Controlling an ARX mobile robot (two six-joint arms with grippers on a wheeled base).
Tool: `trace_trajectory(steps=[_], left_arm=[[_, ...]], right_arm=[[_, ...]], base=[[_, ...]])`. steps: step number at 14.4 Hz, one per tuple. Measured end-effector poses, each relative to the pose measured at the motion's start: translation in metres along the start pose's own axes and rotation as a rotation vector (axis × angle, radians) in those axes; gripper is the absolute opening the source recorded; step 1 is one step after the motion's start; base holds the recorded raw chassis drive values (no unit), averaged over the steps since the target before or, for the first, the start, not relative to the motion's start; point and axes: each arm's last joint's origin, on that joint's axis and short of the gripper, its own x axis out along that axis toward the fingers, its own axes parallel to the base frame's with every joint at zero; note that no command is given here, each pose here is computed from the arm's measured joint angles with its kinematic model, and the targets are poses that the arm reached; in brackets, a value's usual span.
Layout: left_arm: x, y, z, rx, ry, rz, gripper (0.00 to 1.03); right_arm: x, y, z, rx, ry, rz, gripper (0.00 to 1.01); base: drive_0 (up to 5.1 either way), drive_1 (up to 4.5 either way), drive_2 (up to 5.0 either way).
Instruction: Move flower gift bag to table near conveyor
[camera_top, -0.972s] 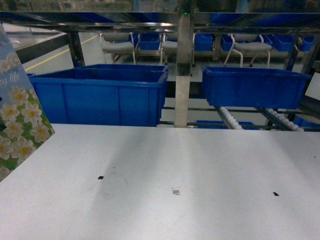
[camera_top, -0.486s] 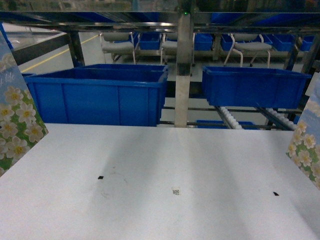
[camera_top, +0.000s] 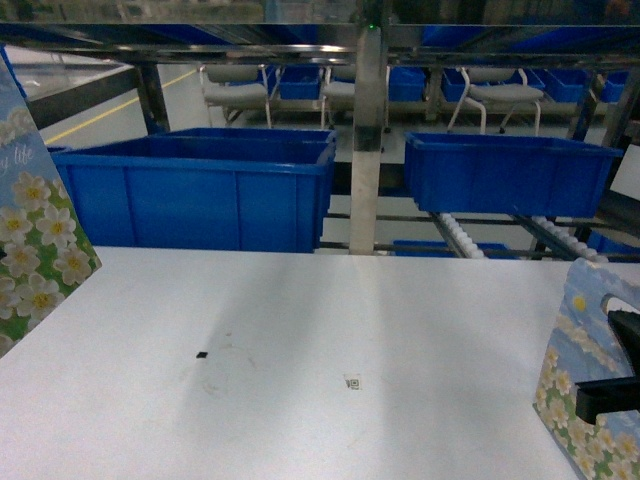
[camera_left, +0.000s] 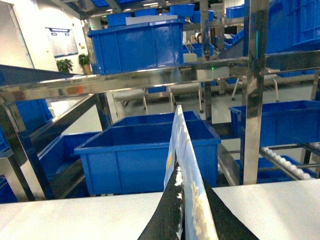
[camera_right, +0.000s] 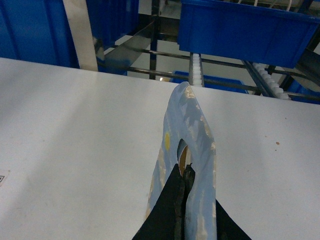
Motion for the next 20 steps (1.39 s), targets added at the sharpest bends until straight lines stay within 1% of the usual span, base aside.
trace_trajectory(steps=[2,3,5,6,7,8,9,10,11,12,13,14,16,17,18,19,20], left_arm=[[0.0,0.0,0.0,0.0,0.0,0.0,0.02],[0.0,0.0,0.0,0.0,0.0,0.0,0.02],[0.0,0.0,0.0,0.0,0.0,0.0,0.02],[0.0,0.0,0.0,0.0,0.0,0.0,0.02],[0.0,0.0,0.0,0.0,0.0,0.0,0.02],[0.0,0.0,0.0,0.0,0.0,0.0,0.02],[0.0,0.0,0.0,0.0,0.0,0.0,0.02],[0.0,0.0,0.0,0.0,0.0,0.0,0.02],[0.0,0.0,0.0,0.0,0.0,0.0,0.02],[0.0,0.0,0.0,0.001,0.001,0.0,0.02],[0.0,0.0,0.0,0.0,0.0,0.0,0.02],[0.0,0.0,0.0,0.0,0.0,0.0,0.02],[0.0,0.0,0.0,0.0,0.0,0.0,0.02],[0.0,0.0,0.0,0.0,0.0,0.0,0.02],[0.0,0.0,0.0,0.0,0.0,0.0,0.02],[0.0,0.0,0.0,0.0,0.0,0.0,0.02],[0.0,0.0,0.0,0.001,0.0,0.0,0.02]], right_arm=[[0.005,0.001,0.001,0.007,-0.002,-0.041,0.02],[0.005,0.002,0.001,0.007,0.0,-0.053,0.02],[0.008,0.008,-0.004,0.002,0.005,-0.052,0.02],[0.007,0.012,-0.007,0.01,0.012,-0.053,0.02],[0.002,0.017,-0.011,0.01,0.026,-0.058,0.02],[-0.004,0.023,-0.016,0.005,0.043,-0.048,0.02],[-0.011,0.028,-0.022,-0.005,0.065,-0.043,0.04],[-0.022,0.03,-0.039,-0.02,0.168,-0.033,0.16],[-0.034,0.028,-0.051,-0.034,0.244,-0.037,0.28],[-0.042,0.027,-0.048,-0.032,0.239,-0.039,0.4],[-0.045,0.025,-0.042,-0.024,0.208,-0.059,0.51],[-0.048,0.022,-0.03,-0.006,0.152,-0.08,0.64],[-0.052,0.016,-0.003,0.035,0.014,-0.11,0.9],[-0.054,0.015,0.01,0.046,-0.053,-0.115,1.0],[-0.058,0.013,0.028,0.056,-0.142,-0.124,0.97],[-0.065,0.012,0.044,0.06,-0.229,-0.143,0.98],[-0.075,0.014,0.057,0.04,-0.301,-0.162,0.98]], base=[[0.0,0.0,0.0],[0.0,0.0,0.0],[0.0,0.0,0.0],[0.0,0.0,0.0],[0.0,0.0,0.0],[0.0,0.0,0.0],[0.0,0.0,0.0],[0.0,0.0,0.0],[0.0,0.0,0.0],[0.0,0.0,0.0],[0.0,0.0,0.0],[0.0,0.0,0.0],[0.0,0.0,0.0],[0.0,0.0,0.0],[0.0,0.0,0.0],[0.0,0.0,0.0],[0.0,0.0,0.0]])
